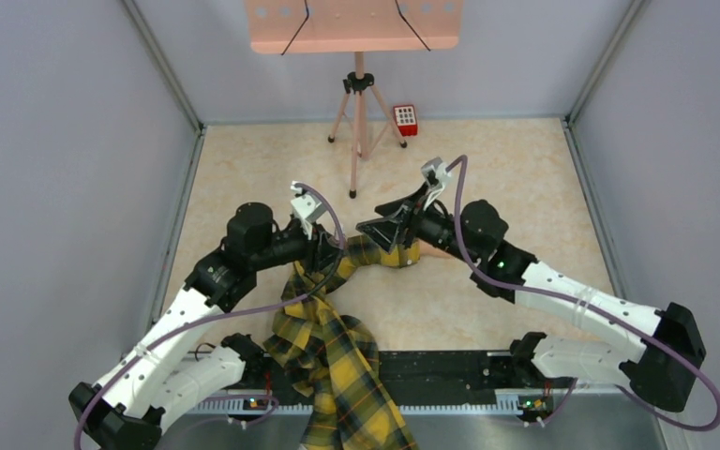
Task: Paint the nails
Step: Unscrew the nail polish bottle.
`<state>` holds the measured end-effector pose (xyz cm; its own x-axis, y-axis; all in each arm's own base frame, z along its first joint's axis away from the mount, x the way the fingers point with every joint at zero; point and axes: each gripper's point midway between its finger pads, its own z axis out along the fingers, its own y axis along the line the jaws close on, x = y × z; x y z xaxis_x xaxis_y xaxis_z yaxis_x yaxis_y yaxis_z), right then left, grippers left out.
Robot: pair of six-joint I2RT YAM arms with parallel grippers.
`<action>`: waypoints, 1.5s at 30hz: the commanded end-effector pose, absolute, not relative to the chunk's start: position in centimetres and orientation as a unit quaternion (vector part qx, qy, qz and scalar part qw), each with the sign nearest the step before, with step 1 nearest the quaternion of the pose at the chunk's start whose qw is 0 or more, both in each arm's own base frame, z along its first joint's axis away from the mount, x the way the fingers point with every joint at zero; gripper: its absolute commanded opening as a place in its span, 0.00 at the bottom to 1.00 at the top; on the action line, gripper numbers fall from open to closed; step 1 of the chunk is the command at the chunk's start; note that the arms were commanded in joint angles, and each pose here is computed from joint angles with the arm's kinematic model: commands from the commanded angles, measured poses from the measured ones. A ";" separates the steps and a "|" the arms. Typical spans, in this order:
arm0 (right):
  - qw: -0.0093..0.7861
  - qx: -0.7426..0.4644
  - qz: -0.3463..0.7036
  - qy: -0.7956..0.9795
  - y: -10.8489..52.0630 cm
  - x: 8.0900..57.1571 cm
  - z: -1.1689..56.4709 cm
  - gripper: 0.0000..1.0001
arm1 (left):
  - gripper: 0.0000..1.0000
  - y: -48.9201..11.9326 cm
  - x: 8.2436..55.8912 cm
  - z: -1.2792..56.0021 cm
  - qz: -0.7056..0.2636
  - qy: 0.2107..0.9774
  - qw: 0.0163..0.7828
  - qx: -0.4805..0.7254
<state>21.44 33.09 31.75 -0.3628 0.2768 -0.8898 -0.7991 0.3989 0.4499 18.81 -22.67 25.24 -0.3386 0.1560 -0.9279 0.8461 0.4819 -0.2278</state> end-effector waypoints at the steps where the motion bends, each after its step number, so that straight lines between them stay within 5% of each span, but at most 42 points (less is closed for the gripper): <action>1: 0.577 -0.138 0.479 0.648 33.7 22.8 33.9 0.71 | 0.00 -21.6 20.8 26.0 -0.328 0.738 0.497 0.317; 5: 0.564 -0.139 0.477 0.660 35.7 23.0 33.4 0.61 | 0.00 -21.6 20.7 26.1 -0.331 0.737 0.496 0.318; 29: 0.531 -0.180 0.495 0.663 40.6 21.8 32.3 0.39 | 0.00 -21.5 20.7 26.1 -0.327 0.737 0.497 0.321; 35: 0.518 -0.207 0.505 0.659 41.5 21.1 32.0 0.27 | 0.00 -21.5 20.6 26.1 -0.328 0.735 0.498 0.324; 41: 0.514 -0.212 0.501 0.663 41.3 20.9 31.6 0.00 | 0.00 -21.5 20.6 26.1 -0.327 0.735 0.498 0.324; 45: 0.527 -0.191 0.489 0.668 40.3 21.4 31.6 0.00 | 0.00 -21.5 20.7 26.4 -0.329 0.733 0.503 0.319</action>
<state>21.59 40.64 28.84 -0.4012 0.1948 -0.8951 -0.7681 0.4608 0.4445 20.18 -20.96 23.48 -0.3821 0.1862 -0.9052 0.7733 0.6008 -0.2028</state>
